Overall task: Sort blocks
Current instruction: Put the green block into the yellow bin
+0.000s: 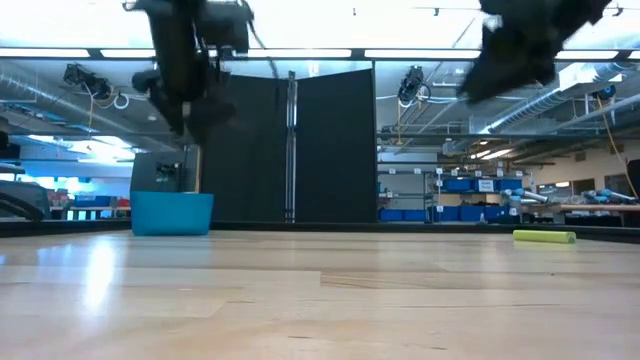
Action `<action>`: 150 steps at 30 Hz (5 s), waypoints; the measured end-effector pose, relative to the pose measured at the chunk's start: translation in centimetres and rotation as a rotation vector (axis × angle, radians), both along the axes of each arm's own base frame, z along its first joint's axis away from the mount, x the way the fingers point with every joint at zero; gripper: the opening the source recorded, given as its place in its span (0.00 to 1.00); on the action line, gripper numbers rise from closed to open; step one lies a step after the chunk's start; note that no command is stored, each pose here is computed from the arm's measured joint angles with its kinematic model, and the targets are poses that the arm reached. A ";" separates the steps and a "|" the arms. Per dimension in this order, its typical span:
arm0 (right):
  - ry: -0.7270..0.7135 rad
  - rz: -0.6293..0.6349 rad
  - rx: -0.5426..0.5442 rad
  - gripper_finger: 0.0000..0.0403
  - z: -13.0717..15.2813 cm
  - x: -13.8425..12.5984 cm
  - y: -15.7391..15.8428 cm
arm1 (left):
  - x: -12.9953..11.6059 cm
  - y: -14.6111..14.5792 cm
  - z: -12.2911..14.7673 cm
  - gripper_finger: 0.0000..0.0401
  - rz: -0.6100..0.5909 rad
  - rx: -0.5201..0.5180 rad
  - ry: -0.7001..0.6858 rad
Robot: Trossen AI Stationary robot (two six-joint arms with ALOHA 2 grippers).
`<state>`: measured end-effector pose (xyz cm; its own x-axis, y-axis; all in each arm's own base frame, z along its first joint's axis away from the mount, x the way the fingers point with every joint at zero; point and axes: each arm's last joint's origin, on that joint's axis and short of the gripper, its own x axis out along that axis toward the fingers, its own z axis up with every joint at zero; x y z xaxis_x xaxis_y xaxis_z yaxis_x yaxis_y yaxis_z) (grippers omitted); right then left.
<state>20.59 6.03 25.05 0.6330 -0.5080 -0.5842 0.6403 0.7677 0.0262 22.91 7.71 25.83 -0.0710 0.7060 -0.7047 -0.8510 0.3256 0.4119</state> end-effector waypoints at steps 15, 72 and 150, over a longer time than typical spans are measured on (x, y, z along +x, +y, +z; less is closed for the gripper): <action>0.419 -0.248 0.330 0.57 -4.5 -2.2 -9.1 | -2.9 -10.0 6.9 0.62 -0.541 0.100 -0.394; 0.510 -0.282 0.503 0.29 -11.0 -5.8 -16.0 | -5.9 -16.3 3.1 0.62 -0.803 0.078 -0.696; -0.587 1.153 0.238 0.32 -12.7 39.3 5.4 | -11.9 -12.3 13.1 0.62 -0.884 0.400 -1.151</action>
<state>59.88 11.44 12.30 0.8199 0.5676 -0.0751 -0.5281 0.8003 0.2839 11.03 -4.54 38.94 0.9108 0.3779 0.1663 -0.3571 0.9232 -0.1423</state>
